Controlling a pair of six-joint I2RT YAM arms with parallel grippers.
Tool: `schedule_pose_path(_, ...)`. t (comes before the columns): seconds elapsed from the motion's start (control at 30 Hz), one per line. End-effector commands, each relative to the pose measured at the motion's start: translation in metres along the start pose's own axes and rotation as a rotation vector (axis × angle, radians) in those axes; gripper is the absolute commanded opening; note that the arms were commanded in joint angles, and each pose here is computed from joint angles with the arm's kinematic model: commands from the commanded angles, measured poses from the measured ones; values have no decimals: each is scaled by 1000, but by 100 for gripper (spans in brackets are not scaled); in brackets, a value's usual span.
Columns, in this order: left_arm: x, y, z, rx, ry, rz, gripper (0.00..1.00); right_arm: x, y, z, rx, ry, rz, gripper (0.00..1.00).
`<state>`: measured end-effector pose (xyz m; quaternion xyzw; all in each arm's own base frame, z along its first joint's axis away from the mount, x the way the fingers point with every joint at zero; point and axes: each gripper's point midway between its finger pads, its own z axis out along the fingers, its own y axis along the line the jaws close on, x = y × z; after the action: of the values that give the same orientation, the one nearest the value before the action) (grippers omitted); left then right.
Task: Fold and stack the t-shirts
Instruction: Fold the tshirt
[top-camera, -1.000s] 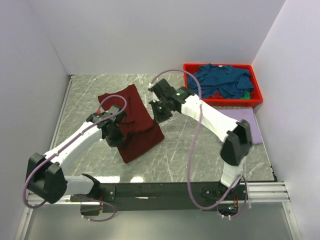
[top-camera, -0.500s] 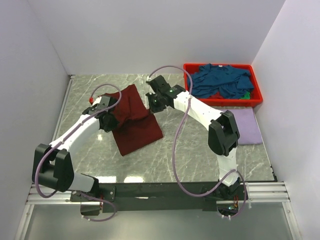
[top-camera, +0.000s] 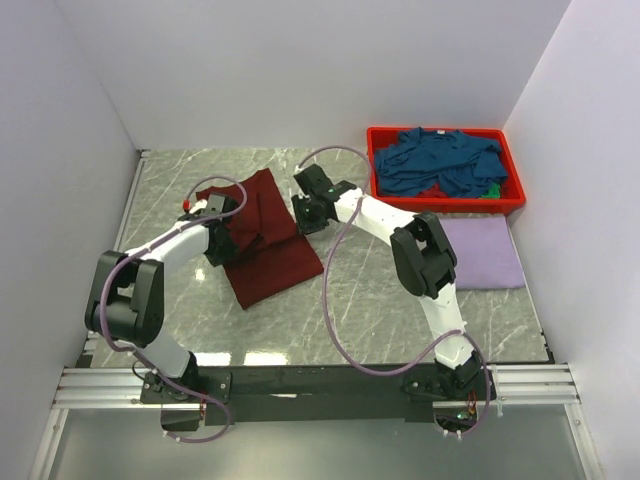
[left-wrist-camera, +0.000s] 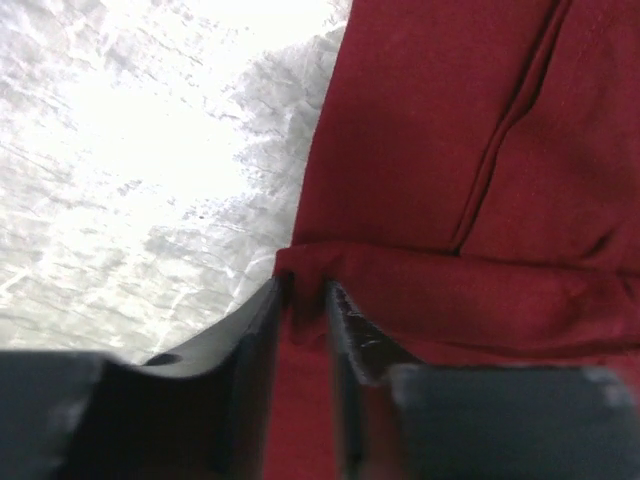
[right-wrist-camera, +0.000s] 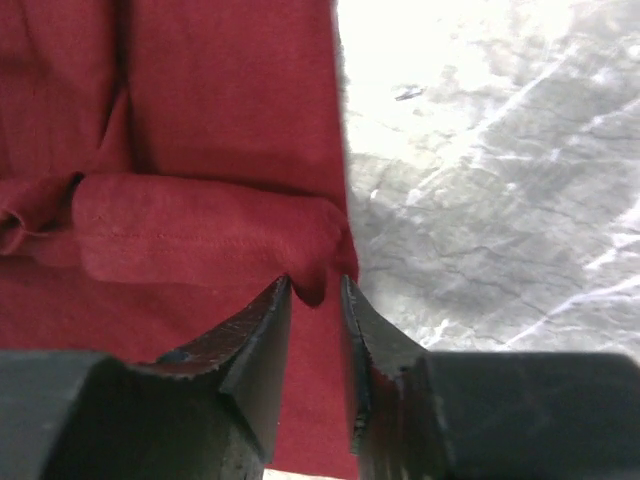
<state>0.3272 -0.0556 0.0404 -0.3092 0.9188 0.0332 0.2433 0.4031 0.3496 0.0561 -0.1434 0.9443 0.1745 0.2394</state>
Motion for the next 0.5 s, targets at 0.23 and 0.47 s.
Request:
schedule_pose_path(0.23,-28,-18,-74,161,-173,-47,58,-29,35,-65,-183,-207,70,35)
schedule_pose_path(0.47,55,-65,-77,355,-27,91,37,4,73,-37,-362,-126,50,28)
